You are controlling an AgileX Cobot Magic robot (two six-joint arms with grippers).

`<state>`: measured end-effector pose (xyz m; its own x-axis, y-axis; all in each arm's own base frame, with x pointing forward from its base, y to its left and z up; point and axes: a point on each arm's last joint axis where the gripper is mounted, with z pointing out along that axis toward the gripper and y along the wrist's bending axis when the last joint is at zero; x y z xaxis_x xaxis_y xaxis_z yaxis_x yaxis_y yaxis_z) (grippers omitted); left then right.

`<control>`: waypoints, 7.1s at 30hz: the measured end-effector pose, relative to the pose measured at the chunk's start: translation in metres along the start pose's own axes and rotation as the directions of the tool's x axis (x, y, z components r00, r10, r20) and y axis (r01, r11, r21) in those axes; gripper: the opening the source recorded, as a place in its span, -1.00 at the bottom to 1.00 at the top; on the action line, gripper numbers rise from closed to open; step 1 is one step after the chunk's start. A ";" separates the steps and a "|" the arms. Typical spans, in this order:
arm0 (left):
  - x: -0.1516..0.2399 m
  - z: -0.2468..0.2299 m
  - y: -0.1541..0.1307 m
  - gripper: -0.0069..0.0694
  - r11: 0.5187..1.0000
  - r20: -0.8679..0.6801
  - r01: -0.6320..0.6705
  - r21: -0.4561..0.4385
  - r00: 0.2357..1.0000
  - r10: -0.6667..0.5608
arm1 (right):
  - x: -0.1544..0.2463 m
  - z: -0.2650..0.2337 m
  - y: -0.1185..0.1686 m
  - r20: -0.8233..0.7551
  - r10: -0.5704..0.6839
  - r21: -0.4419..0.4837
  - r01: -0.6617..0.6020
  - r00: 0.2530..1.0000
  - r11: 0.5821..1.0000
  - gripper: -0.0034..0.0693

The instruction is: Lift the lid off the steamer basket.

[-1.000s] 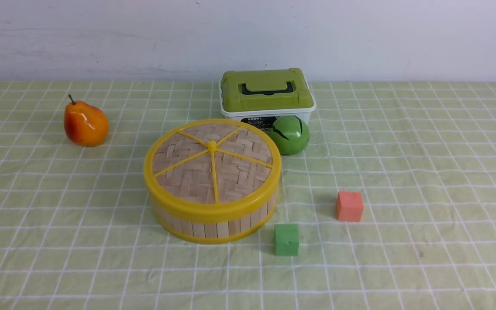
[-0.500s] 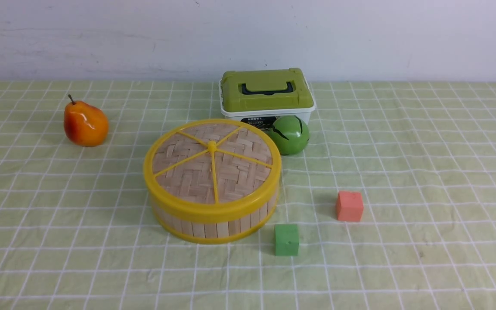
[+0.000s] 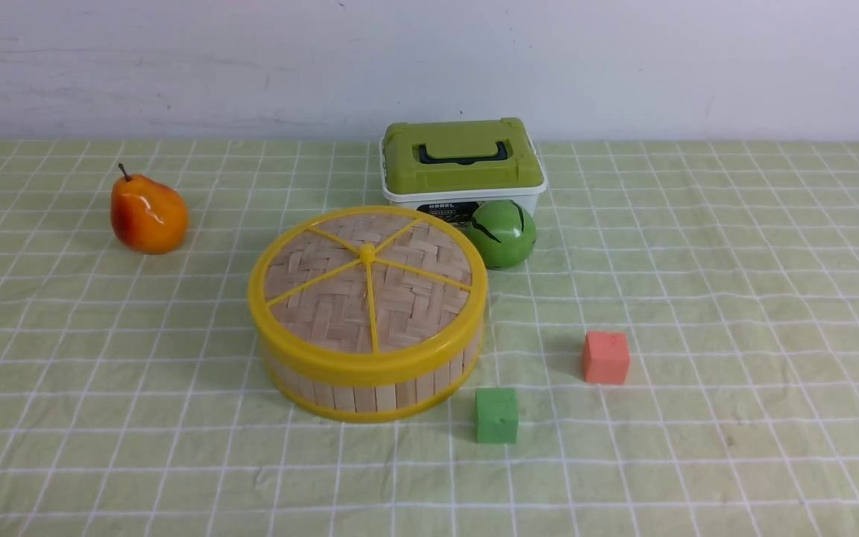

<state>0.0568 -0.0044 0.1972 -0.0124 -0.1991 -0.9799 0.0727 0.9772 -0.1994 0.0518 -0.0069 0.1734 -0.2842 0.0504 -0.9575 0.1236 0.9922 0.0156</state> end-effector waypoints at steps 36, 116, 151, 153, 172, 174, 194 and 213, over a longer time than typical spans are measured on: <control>-0.141 0.158 -0.036 -0.85 0.978 -0.548 0.159 -0.134 0.810 -0.207 | 0.000 0.000 0.000 0.000 0.000 0.000 0.000 1.000 1.000 -0.24; -0.086 0.296 -0.014 -0.54 0.928 -0.750 -0.222 -0.298 0.657 -0.083 | 0.000 0.000 0.000 0.000 0.000 0.000 0.000 1.000 1.000 -0.24; -0.241 0.156 -0.038 -0.85 0.979 -0.244 -0.012 -0.206 0.969 -0.040 | 0.000 0.000 0.000 0.000 0.000 0.000 0.000 1.000 1.000 -0.24; -0.238 0.130 -0.039 -0.85 0.985 -0.202 -0.011 -0.170 0.979 -0.023 | 0.000 0.000 0.000 0.000 0.000 0.000 0.000 1.000 1.000 -0.24; -0.074 -0.013 -0.026 -0.85 0.961 -0.111 0.257 0.098 0.963 -0.246 | 0.000 0.000 0.000 0.000 0.000 0.000 0.000 1.000 1.000 -0.24; -0.067 -0.014 -0.025 -0.85 0.960 -0.115 0.261 0.099 0.961 -0.250 | 0.000 0.000 0.000 0.000 0.000 0.000 0.000 1.000 1.000 -0.24; -0.007 -0.009 -0.003 -0.85 1.000 -0.247 0.019 -0.015 0.969 -0.022 | 0.000 0.000 0.000 0.000 0.000 0.000 0.000 1.000 1.000 -0.24; 0.029 -0.005 0.001 -0.85 0.996 -0.328 -0.083 0.033 0.940 0.089 | 0.000 0.000 0.000 0.000 0.000 0.000 0.000 1.000 1.000 -0.24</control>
<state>0.0513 -0.0089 0.1686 -0.3327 -0.0759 -0.9400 0.1059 0.9874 -0.1172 0.0518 -0.0069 0.1734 -0.2842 0.0504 -0.9575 0.1236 0.9922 0.0156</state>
